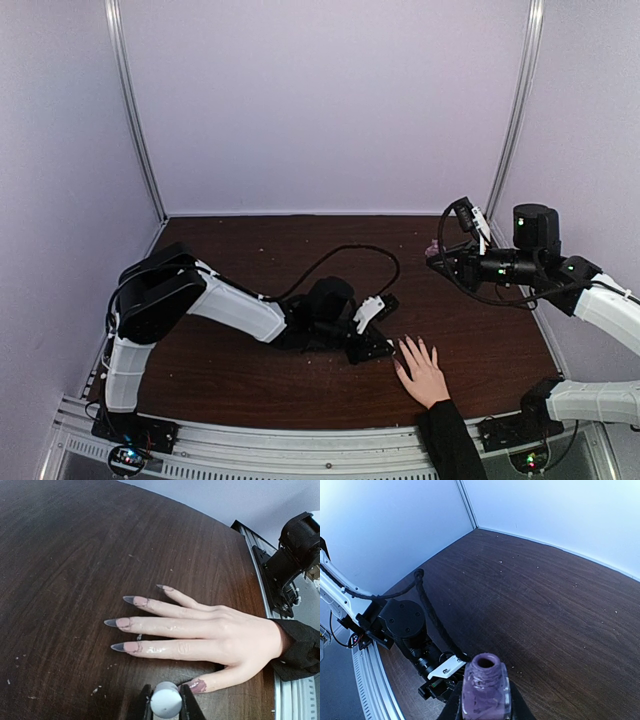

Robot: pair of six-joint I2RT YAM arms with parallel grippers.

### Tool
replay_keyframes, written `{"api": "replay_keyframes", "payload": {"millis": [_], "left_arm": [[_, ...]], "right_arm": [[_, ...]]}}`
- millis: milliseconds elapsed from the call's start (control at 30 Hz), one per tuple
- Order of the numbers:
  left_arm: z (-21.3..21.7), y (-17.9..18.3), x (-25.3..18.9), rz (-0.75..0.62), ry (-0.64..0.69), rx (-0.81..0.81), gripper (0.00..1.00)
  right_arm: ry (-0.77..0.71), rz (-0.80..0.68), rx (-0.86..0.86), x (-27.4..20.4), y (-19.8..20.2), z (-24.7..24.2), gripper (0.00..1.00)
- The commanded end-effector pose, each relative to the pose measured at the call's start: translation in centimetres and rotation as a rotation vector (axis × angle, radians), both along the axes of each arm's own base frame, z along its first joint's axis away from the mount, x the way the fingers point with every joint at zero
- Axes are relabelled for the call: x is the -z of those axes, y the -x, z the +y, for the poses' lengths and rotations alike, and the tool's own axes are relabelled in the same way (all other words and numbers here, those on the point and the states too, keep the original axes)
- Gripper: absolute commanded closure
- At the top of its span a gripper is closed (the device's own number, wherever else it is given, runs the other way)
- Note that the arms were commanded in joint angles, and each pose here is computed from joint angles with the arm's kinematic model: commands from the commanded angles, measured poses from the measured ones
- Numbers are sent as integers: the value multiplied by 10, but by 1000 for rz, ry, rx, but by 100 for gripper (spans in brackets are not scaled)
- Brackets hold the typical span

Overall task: Paint the nails
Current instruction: Paint the nail with the hand.

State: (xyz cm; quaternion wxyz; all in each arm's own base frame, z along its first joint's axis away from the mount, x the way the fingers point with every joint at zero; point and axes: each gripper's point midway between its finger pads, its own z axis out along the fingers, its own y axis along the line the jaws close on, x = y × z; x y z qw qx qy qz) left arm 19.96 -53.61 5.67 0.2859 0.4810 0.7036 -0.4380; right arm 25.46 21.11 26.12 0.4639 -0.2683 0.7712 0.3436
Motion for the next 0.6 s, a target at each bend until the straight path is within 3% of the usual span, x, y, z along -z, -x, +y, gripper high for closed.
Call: {"api": "replay_keyframes", "payload": {"millis": [0, 300, 567], "left_arm": [[-4, -11, -12, -34, 44, -20, 100], [5, -13, -28, -72, 74, -55, 100], [13, -7, -47, -111, 179, -51, 100]], "right_arm": [[-12, -17, 11, -3, -4, -1, 100], [-15, -19, 9, -5, -3, -1, 100], [-18, -23, 9, -5, -2, -1, 100]]}}
